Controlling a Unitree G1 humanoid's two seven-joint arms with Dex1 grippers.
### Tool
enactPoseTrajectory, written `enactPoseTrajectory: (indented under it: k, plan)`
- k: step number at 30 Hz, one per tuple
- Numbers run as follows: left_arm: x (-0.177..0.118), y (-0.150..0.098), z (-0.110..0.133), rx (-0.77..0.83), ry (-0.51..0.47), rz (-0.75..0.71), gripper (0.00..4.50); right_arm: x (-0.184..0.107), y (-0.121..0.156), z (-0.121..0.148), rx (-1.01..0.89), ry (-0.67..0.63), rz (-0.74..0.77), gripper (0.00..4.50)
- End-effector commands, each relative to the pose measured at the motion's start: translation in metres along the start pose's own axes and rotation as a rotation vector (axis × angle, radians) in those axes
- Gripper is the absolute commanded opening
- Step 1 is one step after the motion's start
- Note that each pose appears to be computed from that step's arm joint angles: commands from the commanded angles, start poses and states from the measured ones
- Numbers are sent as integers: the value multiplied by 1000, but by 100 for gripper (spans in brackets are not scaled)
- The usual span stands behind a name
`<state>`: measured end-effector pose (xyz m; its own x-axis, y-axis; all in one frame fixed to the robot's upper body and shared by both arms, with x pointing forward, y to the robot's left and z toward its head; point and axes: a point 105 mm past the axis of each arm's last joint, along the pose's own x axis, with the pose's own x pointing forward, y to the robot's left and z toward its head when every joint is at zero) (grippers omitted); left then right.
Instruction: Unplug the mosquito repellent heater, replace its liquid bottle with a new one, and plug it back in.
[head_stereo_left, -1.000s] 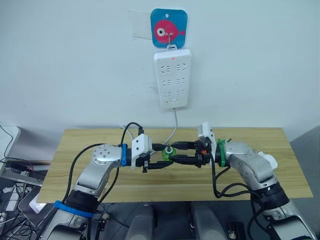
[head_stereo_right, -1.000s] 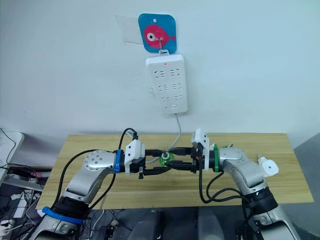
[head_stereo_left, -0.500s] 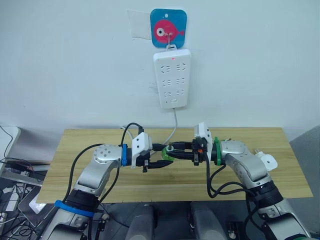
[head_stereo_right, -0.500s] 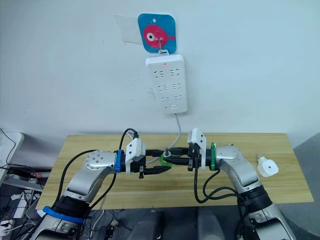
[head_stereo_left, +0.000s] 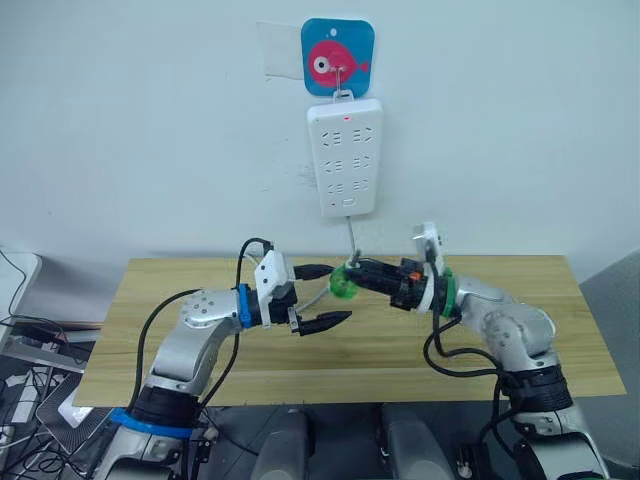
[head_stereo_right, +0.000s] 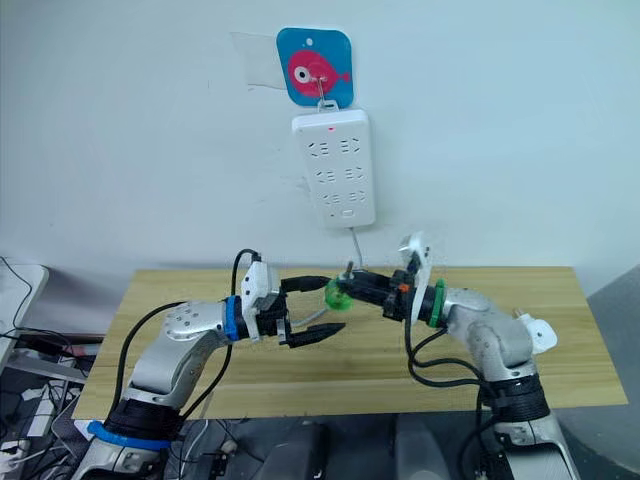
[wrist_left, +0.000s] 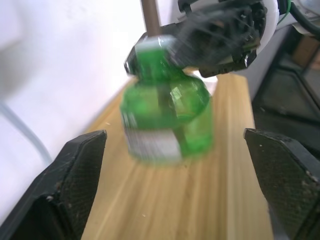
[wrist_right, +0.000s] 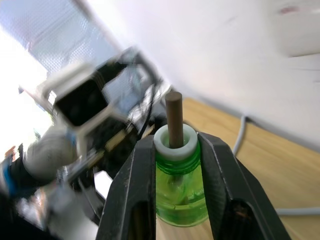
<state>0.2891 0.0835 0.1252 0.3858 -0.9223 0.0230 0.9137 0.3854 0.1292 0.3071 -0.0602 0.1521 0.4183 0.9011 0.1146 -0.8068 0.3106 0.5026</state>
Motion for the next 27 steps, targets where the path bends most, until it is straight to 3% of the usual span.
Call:
enactPoseTrajectory:
  k: [1, 5, 10, 27]
  plan:
    - [10, -4, 33, 31, -184, 125, 450, -5, -1, 18, 204, -135, -32, 84]
    - [18, -5, 46, 71, -260, 224, 450, -6, 0, 27, 354, -216, -46, 84]
    - [26, -5, 46, 108, -282, 272, 450, -5, 5, 34, 446, -244, -30, 84]
    - [36, 0, 45, 144, -292, 302, 450, -4, 17, 37, 493, -208, 7, 84]
